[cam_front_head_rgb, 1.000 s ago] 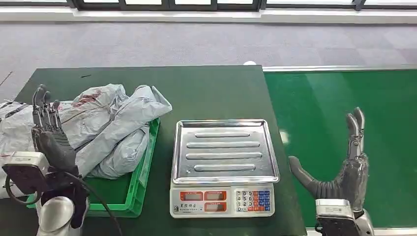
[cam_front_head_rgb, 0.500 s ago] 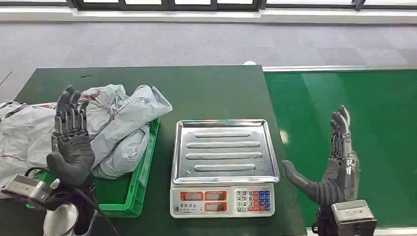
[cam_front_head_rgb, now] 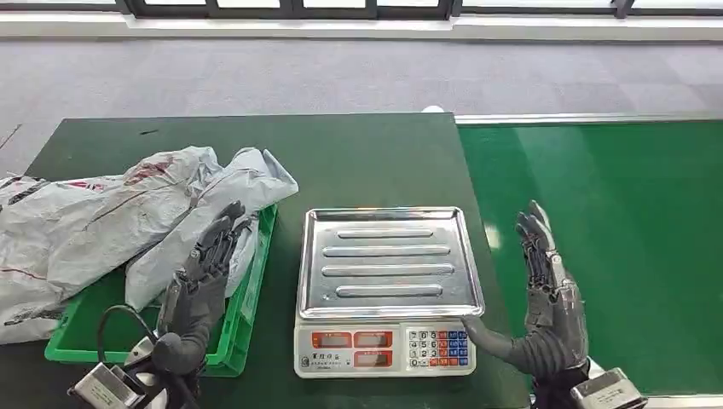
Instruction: Moved the parcel from conveyor to table for the left to box.
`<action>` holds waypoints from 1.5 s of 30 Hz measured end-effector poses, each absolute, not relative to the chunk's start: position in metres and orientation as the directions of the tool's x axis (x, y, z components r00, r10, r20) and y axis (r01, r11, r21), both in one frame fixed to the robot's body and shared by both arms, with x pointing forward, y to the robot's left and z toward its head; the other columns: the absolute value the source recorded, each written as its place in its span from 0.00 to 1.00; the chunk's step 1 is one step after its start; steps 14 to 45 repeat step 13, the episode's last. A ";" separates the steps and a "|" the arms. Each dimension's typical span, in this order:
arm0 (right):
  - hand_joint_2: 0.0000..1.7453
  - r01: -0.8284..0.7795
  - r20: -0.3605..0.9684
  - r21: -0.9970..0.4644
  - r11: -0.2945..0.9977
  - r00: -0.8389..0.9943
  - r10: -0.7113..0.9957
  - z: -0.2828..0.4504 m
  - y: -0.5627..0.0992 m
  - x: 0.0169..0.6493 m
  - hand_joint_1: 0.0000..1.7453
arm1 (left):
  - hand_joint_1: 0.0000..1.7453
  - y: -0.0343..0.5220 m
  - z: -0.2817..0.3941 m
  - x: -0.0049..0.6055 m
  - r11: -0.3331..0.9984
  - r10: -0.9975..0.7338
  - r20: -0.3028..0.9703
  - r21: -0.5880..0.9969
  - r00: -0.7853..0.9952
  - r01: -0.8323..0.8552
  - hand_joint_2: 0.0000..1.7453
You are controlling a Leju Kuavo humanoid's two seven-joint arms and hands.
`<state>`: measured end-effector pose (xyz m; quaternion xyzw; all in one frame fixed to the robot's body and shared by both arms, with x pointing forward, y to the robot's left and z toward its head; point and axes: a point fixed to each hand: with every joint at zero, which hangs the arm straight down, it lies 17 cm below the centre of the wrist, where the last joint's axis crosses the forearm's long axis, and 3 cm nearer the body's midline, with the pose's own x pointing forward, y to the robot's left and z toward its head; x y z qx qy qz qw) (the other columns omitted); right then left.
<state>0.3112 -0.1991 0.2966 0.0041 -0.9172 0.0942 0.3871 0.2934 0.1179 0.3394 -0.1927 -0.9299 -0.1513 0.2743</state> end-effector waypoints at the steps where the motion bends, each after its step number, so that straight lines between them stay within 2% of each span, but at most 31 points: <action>1: 1.00 -0.080 0.707 -0.181 0.980 -0.703 0.074 0.297 -0.197 0.310 0.00 | 0.00 0.116 0.340 0.294 0.878 0.276 0.570 0.178 -0.774 0.444 0.00; 10: 1.00 -0.066 0.682 -0.230 0.971 -0.723 0.113 0.302 -0.190 0.297 0.00 | 0.00 0.110 0.341 0.301 0.873 0.283 0.580 0.175 -0.764 0.456 0.00; 45: 1.00 -0.065 0.673 -0.229 0.971 -0.731 0.110 0.302 -0.191 0.292 0.00 | 0.00 0.114 0.343 0.304 0.880 0.292 0.581 0.149 -0.760 0.452 0.00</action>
